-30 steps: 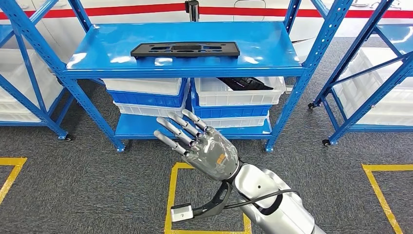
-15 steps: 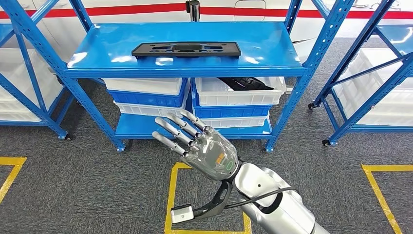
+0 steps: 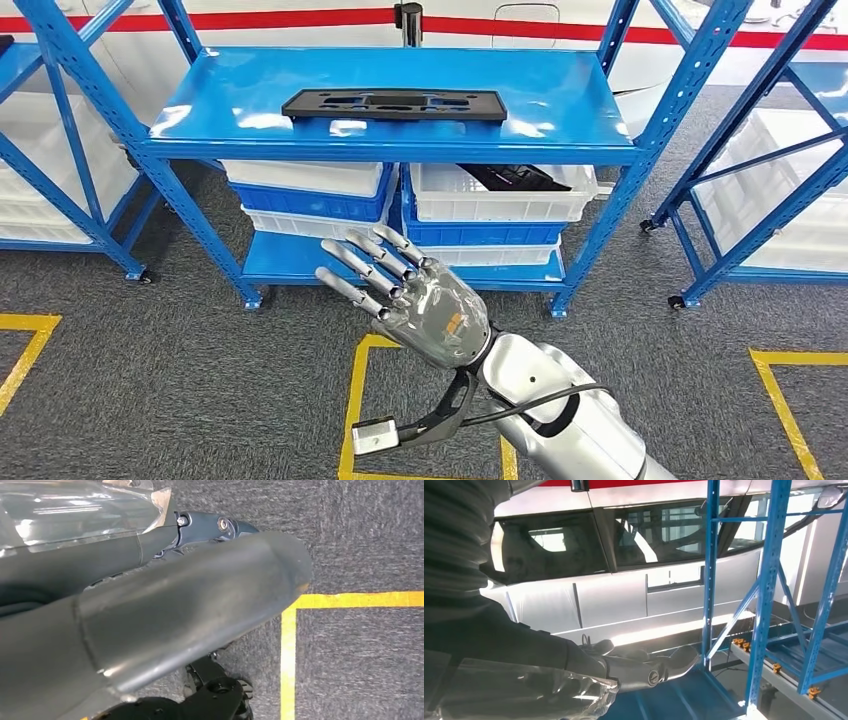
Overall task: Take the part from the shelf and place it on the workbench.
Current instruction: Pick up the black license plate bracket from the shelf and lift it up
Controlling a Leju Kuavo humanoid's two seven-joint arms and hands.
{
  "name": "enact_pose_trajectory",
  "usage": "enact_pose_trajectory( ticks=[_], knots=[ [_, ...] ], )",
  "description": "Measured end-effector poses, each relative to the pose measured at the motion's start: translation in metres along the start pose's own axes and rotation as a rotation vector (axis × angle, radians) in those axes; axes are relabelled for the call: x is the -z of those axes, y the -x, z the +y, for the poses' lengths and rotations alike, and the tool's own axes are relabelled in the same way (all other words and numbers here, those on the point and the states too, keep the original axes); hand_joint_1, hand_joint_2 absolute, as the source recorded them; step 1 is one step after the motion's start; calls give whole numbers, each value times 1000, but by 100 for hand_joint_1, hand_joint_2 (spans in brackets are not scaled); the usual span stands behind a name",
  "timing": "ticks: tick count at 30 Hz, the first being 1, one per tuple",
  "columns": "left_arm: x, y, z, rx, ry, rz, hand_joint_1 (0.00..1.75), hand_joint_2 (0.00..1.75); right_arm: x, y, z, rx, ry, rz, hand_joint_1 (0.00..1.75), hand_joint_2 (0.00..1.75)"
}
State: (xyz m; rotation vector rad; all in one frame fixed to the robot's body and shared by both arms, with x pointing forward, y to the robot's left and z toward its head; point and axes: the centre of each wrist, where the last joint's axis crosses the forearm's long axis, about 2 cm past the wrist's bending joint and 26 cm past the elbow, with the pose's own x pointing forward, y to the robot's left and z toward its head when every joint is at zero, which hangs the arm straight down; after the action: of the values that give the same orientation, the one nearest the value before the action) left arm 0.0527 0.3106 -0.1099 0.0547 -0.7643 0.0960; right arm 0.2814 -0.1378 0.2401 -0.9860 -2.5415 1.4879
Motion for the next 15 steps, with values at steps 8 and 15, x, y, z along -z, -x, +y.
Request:
enact_pose_trajectory(
  ticks=[8,15],
  knots=[
    [0,0,-1,-4,-4,-3,0,0,1,-1,1,3,9,8,0,175],
    [-2,2,-1,0,-10,1,0,0,-2,-3,3,10,6,19,0,175]
  ],
)
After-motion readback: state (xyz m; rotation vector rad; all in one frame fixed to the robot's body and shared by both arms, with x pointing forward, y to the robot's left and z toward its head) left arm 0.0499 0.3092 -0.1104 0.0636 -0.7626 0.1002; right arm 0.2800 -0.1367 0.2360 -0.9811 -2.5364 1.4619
